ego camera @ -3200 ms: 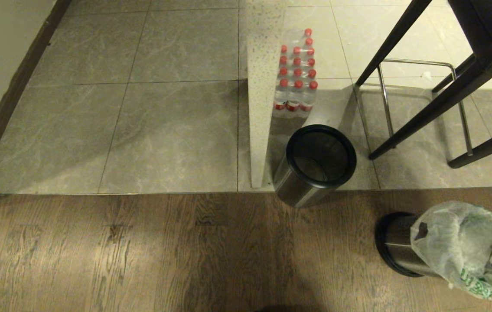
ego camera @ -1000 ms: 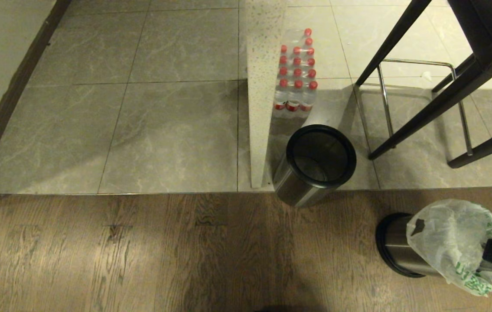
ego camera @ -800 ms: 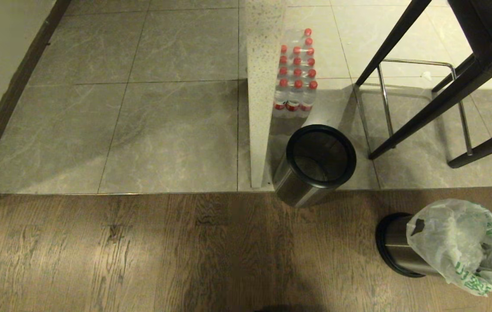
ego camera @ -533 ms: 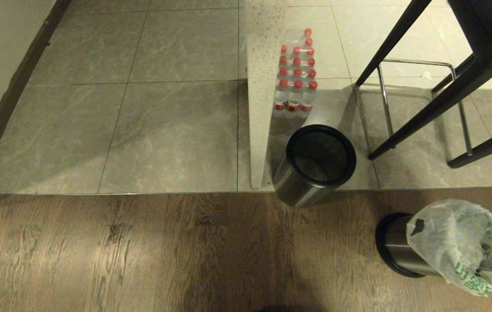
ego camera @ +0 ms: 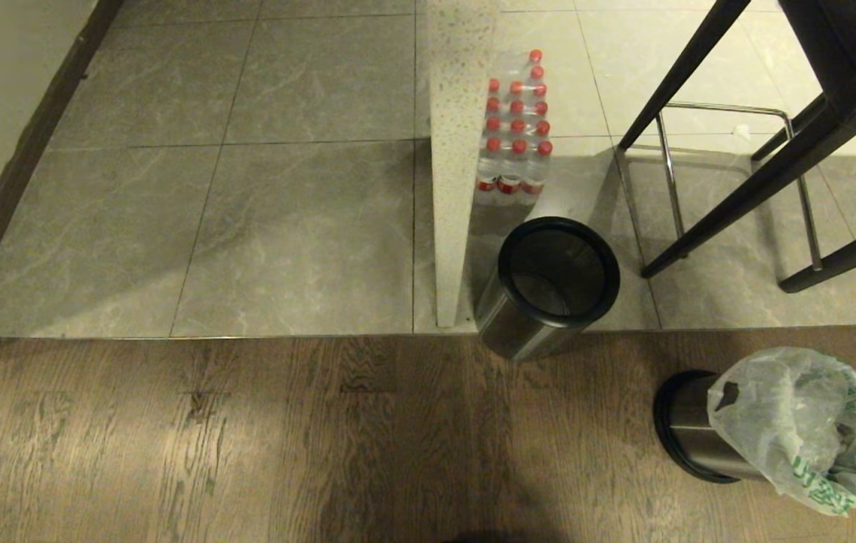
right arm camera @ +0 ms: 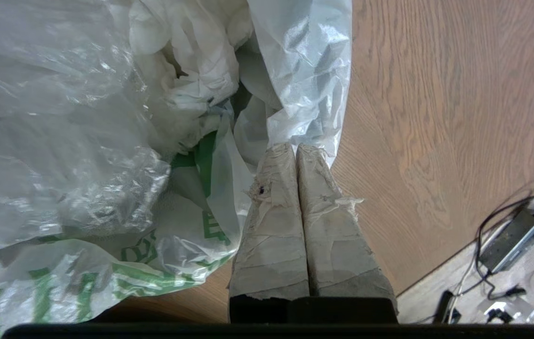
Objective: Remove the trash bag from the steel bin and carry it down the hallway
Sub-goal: Pick up the trash bag
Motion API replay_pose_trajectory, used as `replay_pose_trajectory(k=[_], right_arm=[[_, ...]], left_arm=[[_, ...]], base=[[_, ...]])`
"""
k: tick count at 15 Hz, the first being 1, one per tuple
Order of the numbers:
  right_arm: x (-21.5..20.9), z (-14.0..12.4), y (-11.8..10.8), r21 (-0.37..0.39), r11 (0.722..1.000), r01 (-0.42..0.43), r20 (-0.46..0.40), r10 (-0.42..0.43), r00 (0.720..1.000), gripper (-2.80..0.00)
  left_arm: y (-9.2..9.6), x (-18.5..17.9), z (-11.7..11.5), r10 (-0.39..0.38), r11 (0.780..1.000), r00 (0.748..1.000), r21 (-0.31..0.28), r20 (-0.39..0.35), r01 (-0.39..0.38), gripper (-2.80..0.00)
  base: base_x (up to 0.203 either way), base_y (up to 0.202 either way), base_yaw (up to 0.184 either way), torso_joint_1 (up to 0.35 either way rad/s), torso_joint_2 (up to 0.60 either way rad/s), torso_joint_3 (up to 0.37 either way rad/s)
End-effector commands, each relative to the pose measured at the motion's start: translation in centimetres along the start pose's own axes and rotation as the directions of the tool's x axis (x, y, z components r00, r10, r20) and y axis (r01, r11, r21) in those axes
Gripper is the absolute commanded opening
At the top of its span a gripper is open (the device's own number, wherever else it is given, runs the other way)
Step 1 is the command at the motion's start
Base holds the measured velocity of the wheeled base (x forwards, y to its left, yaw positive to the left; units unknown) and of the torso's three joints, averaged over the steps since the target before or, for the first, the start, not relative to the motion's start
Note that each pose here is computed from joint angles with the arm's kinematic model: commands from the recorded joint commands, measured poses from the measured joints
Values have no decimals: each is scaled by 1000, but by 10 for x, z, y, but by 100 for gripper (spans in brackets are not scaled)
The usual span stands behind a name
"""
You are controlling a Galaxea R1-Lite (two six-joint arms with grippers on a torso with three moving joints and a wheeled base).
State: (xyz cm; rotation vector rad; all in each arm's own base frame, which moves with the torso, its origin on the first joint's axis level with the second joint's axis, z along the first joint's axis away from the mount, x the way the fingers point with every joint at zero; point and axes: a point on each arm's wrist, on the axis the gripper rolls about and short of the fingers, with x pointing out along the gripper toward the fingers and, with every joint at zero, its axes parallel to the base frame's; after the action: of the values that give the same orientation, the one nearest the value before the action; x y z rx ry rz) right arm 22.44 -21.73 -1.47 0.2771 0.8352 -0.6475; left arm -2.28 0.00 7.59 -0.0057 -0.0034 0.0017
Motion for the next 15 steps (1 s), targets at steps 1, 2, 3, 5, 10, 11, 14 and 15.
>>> replay_pose_trajectory(k=[1,2,3,5,10,11,14,15], right_arm=[[3,-2,0,-1,1000,-2,-7,2,1000,-280],[6,-4,1,-3,1000,-3,-14,3,1000,-280],[10,-7,2,-4,1000,-4,-24,4,1000,-280],[20,-8,2,-8,1000,-1,-11,0,1000,-280],[48,-3,15,-15,1000,1,23,-1,1000,-280],[54,-5,20,-12,1000,-9,23,10,1000,-280],[61,-1,44,43,997,-58,55,55,997,-280],[61,2,51,60,995,-75,77,71,995,-280]], left_arm=[[0,0,0,0,1000,1000,0,-1,0,-280],[0,0,0,0,1000,1000,0,-1,0,-280],[0,0,0,1,1000,1000,0,0,-1,-280],[0,0,0,1,1000,1000,0,-2,-1,-280],[0,0,0,0,1000,1000,0,0,0,-280],[0,0,0,0,1000,1000,0,0,0,-280],[0,0,0,1,1000,1000,0,0,-1,-280],[0,0,0,0,1000,1000,0,0,0,-280]], base=[[0,0,0,0,0,0],[0,0,0,0,0,0],[0,0,0,0,0,0],[0,0,0,0,0,0],[0,0,0,0,0,0],[0,0,0,0,0,0],[0,0,0,0,0,0],[0,0,0,0,0,0]])
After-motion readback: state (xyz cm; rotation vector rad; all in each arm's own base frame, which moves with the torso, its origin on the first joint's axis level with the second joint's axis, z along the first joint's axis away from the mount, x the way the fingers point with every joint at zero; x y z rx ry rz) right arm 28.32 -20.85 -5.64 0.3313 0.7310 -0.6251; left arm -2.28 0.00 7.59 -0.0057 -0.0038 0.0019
